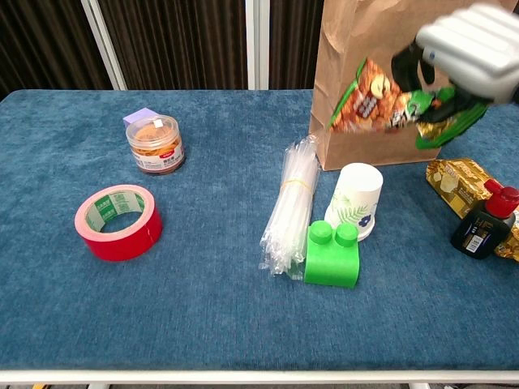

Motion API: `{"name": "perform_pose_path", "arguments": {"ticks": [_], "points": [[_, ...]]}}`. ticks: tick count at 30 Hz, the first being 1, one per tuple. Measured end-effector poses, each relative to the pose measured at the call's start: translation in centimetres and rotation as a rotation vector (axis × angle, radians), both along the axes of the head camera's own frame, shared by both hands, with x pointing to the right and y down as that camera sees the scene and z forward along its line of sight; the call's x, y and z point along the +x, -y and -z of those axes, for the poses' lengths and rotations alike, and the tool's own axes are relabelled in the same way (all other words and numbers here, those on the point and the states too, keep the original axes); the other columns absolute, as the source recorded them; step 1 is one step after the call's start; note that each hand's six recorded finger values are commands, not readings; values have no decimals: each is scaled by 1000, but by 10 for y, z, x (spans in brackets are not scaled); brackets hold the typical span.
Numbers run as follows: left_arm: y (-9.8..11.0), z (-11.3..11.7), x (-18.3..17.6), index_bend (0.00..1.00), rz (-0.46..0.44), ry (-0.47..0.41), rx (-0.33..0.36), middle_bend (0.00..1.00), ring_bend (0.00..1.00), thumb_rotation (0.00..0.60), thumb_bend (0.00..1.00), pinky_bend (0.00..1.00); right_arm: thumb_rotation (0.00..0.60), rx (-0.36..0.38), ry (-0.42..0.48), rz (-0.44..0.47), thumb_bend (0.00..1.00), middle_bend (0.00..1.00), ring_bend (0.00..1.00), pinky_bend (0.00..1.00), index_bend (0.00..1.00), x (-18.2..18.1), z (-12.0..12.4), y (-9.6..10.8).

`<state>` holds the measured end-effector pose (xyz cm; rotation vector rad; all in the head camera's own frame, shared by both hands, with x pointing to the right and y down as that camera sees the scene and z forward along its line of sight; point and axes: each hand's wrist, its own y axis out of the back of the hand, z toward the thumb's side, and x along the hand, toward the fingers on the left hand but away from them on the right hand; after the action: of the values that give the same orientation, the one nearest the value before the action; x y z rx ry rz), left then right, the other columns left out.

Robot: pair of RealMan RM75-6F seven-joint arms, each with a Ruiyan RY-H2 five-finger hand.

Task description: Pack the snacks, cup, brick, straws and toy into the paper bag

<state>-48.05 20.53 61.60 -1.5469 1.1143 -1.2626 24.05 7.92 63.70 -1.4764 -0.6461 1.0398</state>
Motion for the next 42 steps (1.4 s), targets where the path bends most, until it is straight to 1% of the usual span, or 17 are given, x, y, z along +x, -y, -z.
{"name": "perform_pose_path", "arguments": {"ticks": [4, 8, 11, 12, 14, 18, 22, 25, 27, 30, 32, 35, 37, 39, 42], "points": [[1, 2, 3, 114, -5, 2, 2, 105, 9, 600, 183, 136, 600, 50, 72, 4, 374, 586, 512, 647, 728, -11, 37, 6], [-1, 3, 2, 114, -8, 2, 0, 105, 9, 600, 184, 137, 600, 108, 141, 7, 374, 586, 512, 648, 728, -22, 77, 16], [-2, 4, 1, 114, -12, 5, -4, 105, 9, 600, 183, 136, 600, 171, 186, 9, 375, 590, 516, 650, 730, -31, 108, 26], [-3, 4, 1, 114, -13, 5, -5, 105, 9, 600, 183, 136, 600, 202, 196, 10, 375, 593, 519, 652, 732, -34, 119, 32], [-5, 5, -1, 114, -12, 9, -6, 105, 9, 600, 184, 136, 600, 246, 198, 6, 376, 596, 522, 655, 735, -37, 133, 41], [-5, 5, -4, 114, -7, 10, -3, 105, 9, 600, 183, 137, 600, 332, 179, -25, 376, 596, 523, 655, 735, -42, 159, 65], [-3, 4, -3, 114, -2, 14, -2, 105, 9, 600, 184, 136, 600, 420, 166, -36, 376, 596, 522, 655, 735, -47, 178, 85], [-1, 3, -2, 114, -6, 16, 0, 105, 9, 600, 184, 136, 600, 484, 118, -55, 377, 596, 523, 655, 735, -41, 182, 99], [0, 3, -1, 114, -5, 21, 0, 105, 9, 600, 184, 136, 600, 524, 69, -72, 377, 596, 522, 655, 735, -35, 179, 110], [2, 1, 1, 114, -5, 22, 0, 105, 9, 600, 183, 136, 600, 557, -7, -106, 377, 596, 522, 654, 735, -22, 169, 127], [3, 1, 2, 114, -6, 24, 0, 105, 9, 600, 183, 137, 600, 559, -45, -131, 376, 596, 522, 654, 736, -15, 160, 138], [4, 1, 4, 114, -7, 29, -2, 105, 9, 600, 183, 137, 600, 541, -98, -160, 375, 596, 522, 653, 737, -8, 143, 152], [5, 0, 4, 114, -8, 31, -3, 105, 9, 600, 184, 136, 600, 505, -123, -172, 371, 596, 522, 650, 736, -6, 128, 161], [6, 0, 5, 114, -4, 32, -5, 105, 9, 600, 183, 136, 600, 455, -130, -181, 366, 596, 522, 647, 735, -8, 113, 166], [5, -2, 4, 114, 0, 33, -11, 105, 9, 600, 184, 136, 600, 387, -112, -190, 332, 596, 518, 640, 727, -14, 97, 168]]}}
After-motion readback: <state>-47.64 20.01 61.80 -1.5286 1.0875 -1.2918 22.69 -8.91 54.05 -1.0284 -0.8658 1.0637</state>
